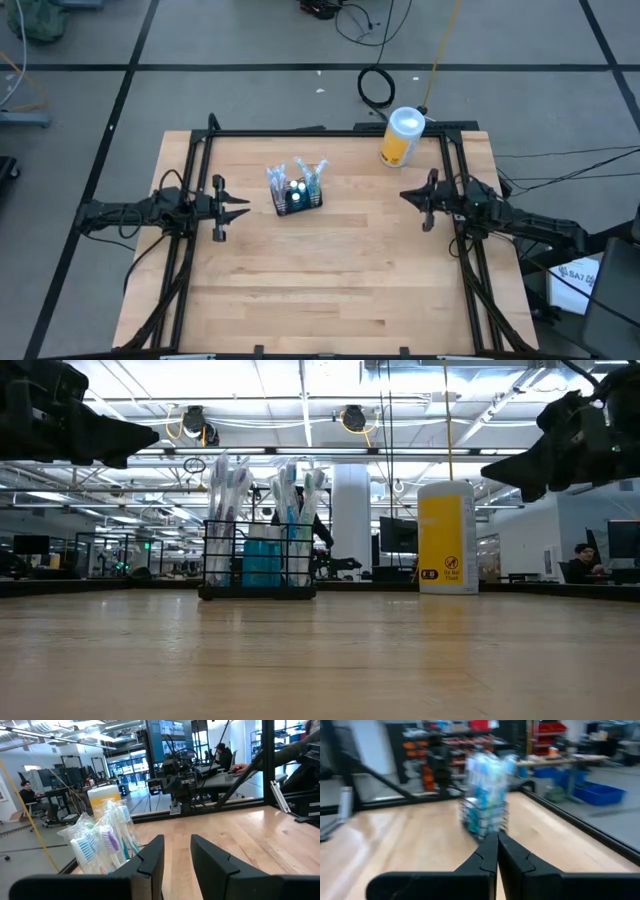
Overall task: Pick & Place toothbrushing station
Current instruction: Return to Home Position
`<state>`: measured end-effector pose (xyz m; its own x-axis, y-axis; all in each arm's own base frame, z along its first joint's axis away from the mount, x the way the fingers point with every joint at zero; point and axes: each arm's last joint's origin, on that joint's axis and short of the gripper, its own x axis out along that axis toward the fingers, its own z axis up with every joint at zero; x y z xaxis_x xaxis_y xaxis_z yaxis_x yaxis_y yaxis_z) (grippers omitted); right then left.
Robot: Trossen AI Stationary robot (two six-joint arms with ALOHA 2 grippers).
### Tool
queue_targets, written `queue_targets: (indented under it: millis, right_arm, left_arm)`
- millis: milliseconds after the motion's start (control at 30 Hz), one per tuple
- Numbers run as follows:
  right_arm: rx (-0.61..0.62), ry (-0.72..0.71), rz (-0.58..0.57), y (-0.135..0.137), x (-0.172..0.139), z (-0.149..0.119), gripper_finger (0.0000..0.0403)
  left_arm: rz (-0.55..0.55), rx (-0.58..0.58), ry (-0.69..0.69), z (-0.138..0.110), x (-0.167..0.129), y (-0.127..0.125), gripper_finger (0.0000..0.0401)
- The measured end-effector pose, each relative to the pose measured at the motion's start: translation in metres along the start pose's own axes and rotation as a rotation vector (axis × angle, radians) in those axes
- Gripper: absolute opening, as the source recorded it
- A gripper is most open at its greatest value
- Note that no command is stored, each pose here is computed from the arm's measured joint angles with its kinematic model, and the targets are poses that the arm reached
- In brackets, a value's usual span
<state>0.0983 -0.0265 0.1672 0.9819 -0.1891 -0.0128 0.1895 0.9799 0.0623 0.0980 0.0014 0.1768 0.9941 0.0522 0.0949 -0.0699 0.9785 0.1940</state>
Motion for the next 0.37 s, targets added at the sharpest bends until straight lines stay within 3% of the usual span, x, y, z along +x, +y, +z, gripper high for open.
queue_targets:
  millis: [367]
  right_arm:
    - [0.031, 0.001, -0.024, -0.0007, 0.0, -0.0004, 0.0008]
  left_arm:
    - [0.0, 0.0, 0.0, 0.0001, 0.0, 0.0, 0.0102]
